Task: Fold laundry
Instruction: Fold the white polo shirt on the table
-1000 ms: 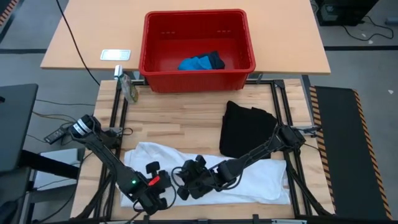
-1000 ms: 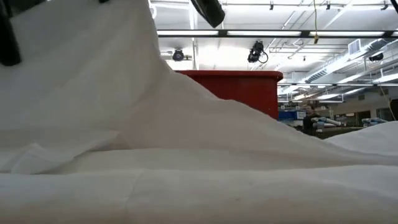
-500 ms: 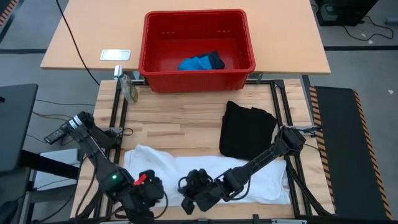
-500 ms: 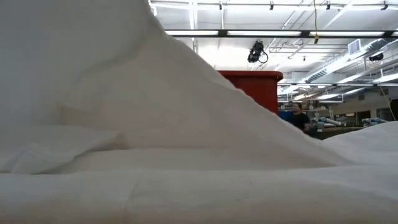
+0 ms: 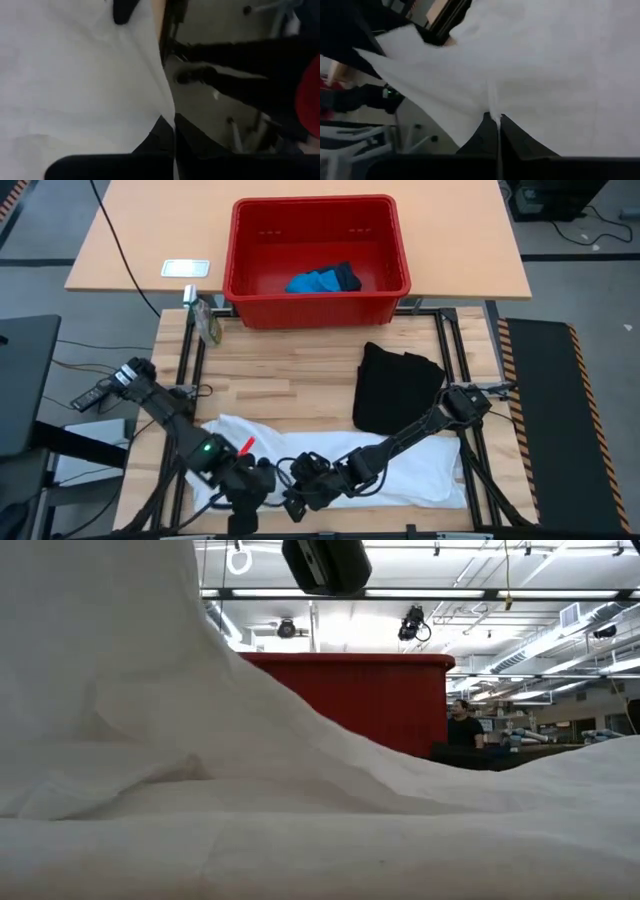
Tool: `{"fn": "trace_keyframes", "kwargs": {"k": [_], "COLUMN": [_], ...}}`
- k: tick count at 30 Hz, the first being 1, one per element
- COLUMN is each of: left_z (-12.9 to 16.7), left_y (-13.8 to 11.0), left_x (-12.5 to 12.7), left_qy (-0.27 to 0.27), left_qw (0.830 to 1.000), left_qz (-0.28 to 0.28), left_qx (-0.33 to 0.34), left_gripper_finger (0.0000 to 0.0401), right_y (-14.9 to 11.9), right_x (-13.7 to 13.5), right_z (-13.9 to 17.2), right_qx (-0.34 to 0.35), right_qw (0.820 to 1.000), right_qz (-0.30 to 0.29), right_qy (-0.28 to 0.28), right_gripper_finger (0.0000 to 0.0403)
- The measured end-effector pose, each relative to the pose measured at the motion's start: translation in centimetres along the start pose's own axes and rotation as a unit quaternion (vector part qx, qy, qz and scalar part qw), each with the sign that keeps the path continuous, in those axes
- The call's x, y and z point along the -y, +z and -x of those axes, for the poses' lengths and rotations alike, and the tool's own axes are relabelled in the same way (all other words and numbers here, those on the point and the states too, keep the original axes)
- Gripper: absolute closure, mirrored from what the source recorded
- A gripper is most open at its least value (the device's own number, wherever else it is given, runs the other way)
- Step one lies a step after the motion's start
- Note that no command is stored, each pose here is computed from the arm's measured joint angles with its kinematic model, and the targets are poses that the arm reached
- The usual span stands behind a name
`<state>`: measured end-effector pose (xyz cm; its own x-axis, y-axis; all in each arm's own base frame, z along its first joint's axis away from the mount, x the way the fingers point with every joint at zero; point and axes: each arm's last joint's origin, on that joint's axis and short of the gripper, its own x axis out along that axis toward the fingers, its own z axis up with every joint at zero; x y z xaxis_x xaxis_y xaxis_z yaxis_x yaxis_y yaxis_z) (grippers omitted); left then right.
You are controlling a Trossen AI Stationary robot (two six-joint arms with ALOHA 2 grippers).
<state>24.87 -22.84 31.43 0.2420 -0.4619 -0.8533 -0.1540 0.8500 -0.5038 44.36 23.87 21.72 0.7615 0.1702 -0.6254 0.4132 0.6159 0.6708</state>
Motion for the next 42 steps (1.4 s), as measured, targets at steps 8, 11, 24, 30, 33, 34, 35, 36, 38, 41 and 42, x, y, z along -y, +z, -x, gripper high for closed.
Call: {"fn": "trace_keyframes", "kwargs": {"k": [8,11,24,30,33,34,35,36,38,41,42], "left_z": [0.6,1.2,-8.0,-8.3,-8.1,-8.1,-8.2,-8.2,-8.3,-8.2,-8.2], "left_y": [2.0,3.3,0.9,0.6,0.2,-0.2,-0.4,-0.6,-0.9,-1.0,-1.0], "left_x": [-1.8,-3.6,-9.9,-7.2,-6.6,-6.5,-6.5,-6.4,-6.5,-6.4,-6.4], "left_qy": [-0.041,-0.015,-0.051,-0.171,-0.183,-0.18,-0.178,-0.175,-0.172,-0.185,-0.187], "left_qw": [0.995,0.997,0.996,0.982,0.978,0.979,0.979,0.979,0.978,0.973,0.972], "left_qz": [-0.06,-0.051,0.031,0.035,0.025,0.019,0.014,0.008,-0.002,-0.015,-0.02], "left_qx": [-0.062,-0.062,-0.07,-0.075,-0.093,-0.098,-0.102,-0.108,-0.121,-0.137,-0.139], "left_gripper_finger": [0.0401,0.0401,0.0401,0.0401,0.0401,0.0401,0.0401,0.0401,0.0401,0.0401,0.0401], "right_y": [-0.4,-0.1,-2.1,-2.5,-2.8,-2.8,-2.8,-2.9,-3.0,-2.9,-2.9], "right_x": [0.1,0.9,5.0,5.2,4.5,4.4,4.3,4.2,4.2,4.0,3.9], "right_z": [0.0,-0.1,-1.5,-2.7,-2.5,-2.5,-2.5,-2.5,-2.4,-2.4,-2.4], "right_qx": [0.025,0.025,-0.026,-0.08,-0.077,-0.075,-0.074,-0.073,-0.072,-0.073,-0.072], "right_qw": [0.999,0.998,0.991,0.992,0.992,0.992,0.992,0.992,0.991,0.99,0.99], "right_qz": [-0.013,-0.019,-0.054,-0.094,-0.096,-0.097,-0.101,-0.103,-0.108,-0.114,-0.115], "right_qy": [-0.019,-0.051,-0.117,-0.01,0.017,0.024,0.029,0.028,0.027,0.035,0.037], "right_gripper_finger": [0.0398,0.0398,0.0399,0.04,0.04,0.04,0.04,0.04,0.04,0.0401,0.0401]}}
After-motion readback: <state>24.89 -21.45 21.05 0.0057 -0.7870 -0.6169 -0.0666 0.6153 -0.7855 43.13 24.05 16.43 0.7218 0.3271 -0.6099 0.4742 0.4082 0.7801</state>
